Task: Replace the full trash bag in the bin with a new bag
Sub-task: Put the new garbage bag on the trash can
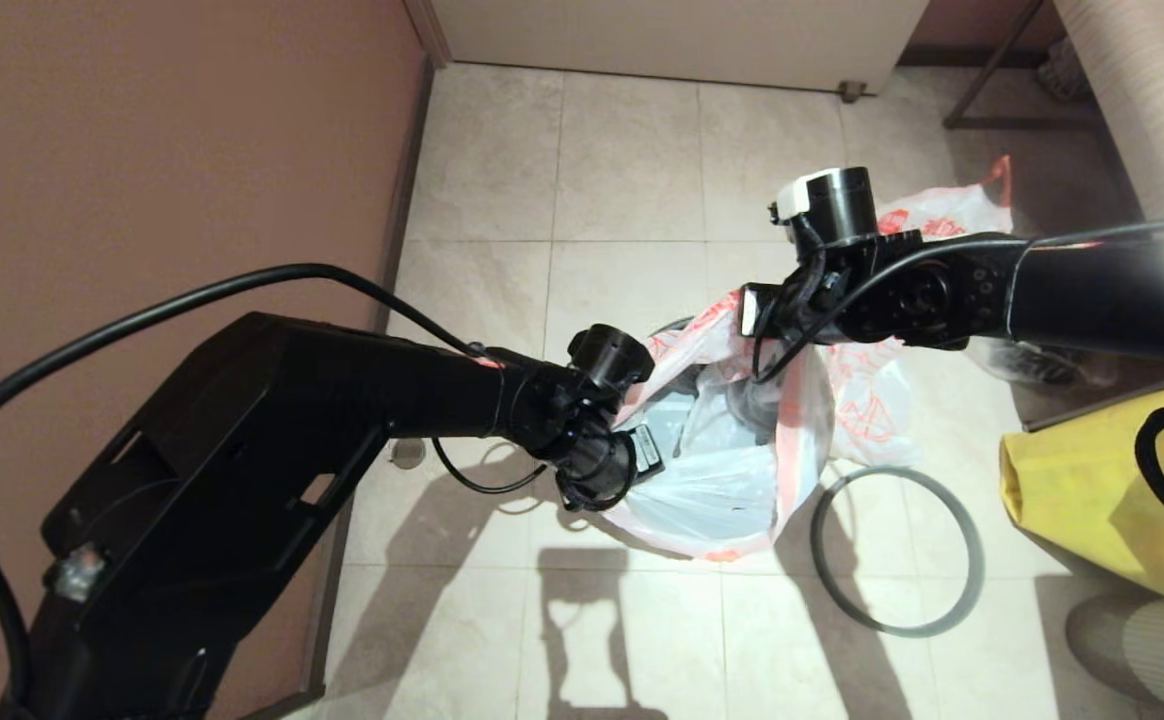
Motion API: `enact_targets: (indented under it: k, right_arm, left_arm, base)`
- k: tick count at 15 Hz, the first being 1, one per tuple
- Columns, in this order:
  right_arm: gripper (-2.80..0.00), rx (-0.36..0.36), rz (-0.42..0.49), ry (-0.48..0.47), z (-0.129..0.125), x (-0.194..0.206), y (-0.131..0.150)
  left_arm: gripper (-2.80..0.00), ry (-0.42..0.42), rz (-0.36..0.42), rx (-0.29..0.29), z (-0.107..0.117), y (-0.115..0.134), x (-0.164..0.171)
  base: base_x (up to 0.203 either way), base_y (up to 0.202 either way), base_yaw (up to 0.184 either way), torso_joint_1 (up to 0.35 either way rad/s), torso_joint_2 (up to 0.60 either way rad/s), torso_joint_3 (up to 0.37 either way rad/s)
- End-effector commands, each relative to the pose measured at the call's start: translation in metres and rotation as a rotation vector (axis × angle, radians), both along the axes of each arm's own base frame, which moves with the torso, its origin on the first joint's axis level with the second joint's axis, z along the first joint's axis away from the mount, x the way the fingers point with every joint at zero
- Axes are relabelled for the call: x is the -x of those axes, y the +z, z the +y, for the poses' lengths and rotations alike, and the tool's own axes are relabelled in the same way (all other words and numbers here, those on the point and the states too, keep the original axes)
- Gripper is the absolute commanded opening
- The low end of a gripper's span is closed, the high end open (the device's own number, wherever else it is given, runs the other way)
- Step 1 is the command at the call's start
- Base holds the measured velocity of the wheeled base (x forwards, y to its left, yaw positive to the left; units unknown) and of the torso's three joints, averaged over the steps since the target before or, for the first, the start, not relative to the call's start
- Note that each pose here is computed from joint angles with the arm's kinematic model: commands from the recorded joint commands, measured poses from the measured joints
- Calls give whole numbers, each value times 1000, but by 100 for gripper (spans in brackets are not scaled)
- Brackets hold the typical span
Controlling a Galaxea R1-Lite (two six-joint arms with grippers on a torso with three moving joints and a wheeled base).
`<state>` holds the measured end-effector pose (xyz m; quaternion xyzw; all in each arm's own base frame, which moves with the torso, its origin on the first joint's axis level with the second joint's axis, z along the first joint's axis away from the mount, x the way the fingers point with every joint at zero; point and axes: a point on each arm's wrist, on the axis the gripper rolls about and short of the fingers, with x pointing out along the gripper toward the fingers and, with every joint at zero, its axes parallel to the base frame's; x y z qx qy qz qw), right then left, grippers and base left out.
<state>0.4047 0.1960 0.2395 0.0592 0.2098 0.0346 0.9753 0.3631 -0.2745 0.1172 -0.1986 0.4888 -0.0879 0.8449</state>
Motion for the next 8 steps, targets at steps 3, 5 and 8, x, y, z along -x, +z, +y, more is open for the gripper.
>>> enact_targets:
  k: [3, 5, 8]
  right_arm:
    - [-280, -20, -14, 34, 3, 10, 12]
    - [-280, -22, -17, 39, 1, 16, 19]
    - [-280, -18, -5, 56, 5, 22, 20]
  left_arm:
    - [-280, -47, -13, 9, -1, 11, 9]
    - [-280, -60, -16, 6, -3, 12, 12]
    - [-280, -68, -10, -5, -4, 8, 14]
  base:
    - [0, 0, 0, 0, 0, 0]
    - [0, 0, 0, 0, 0, 0]
    - [0, 0, 0, 0, 0, 0]
